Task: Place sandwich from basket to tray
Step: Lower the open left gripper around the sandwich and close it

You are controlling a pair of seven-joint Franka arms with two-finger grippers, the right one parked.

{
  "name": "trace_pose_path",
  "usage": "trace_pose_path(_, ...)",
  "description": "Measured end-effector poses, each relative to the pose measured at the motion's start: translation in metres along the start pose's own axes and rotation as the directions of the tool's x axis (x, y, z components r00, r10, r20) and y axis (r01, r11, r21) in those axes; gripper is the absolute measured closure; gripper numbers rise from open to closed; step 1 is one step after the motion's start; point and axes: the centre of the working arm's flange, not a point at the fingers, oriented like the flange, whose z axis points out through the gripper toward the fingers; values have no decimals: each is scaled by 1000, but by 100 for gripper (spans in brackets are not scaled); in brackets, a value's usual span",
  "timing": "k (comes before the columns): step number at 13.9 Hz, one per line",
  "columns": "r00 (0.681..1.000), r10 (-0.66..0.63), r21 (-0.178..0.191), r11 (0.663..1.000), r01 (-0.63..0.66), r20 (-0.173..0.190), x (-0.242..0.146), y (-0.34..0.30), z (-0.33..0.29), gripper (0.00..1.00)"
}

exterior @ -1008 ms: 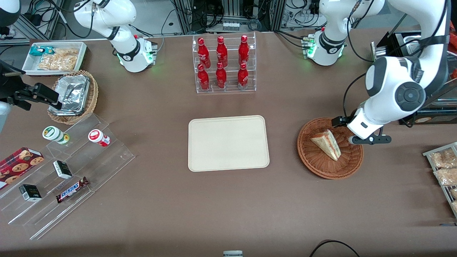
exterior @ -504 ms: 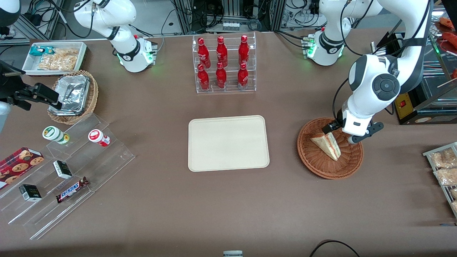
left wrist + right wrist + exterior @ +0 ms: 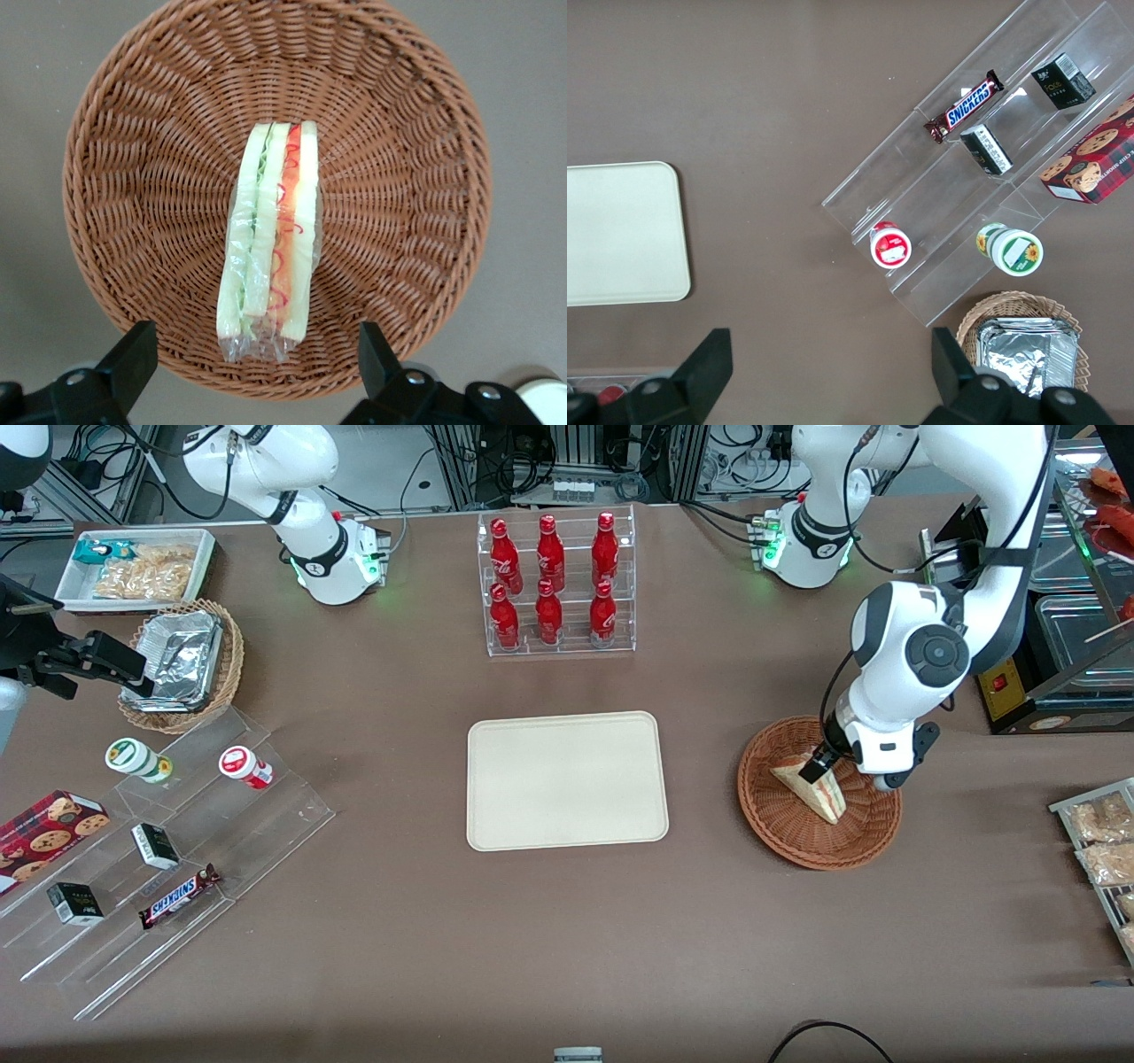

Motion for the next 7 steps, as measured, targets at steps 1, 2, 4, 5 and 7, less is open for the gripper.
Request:
trace_pose_path(1, 1000, -3, 3, 1000, 3, 3, 1, 1, 7, 0)
trace_pose_path(2, 1000, -4, 3, 1000, 4, 5, 1, 2, 15, 0)
trace_pose_path(4, 1000, -6, 7, 1000, 5, 11, 2, 4, 32, 0)
trace_pose_path(5, 1000, -6, 11, 1000, 6, 15, 2, 4, 40, 0)
trace_pose_path(7, 1000, -8, 25, 1000, 8, 25, 2, 4, 53, 0)
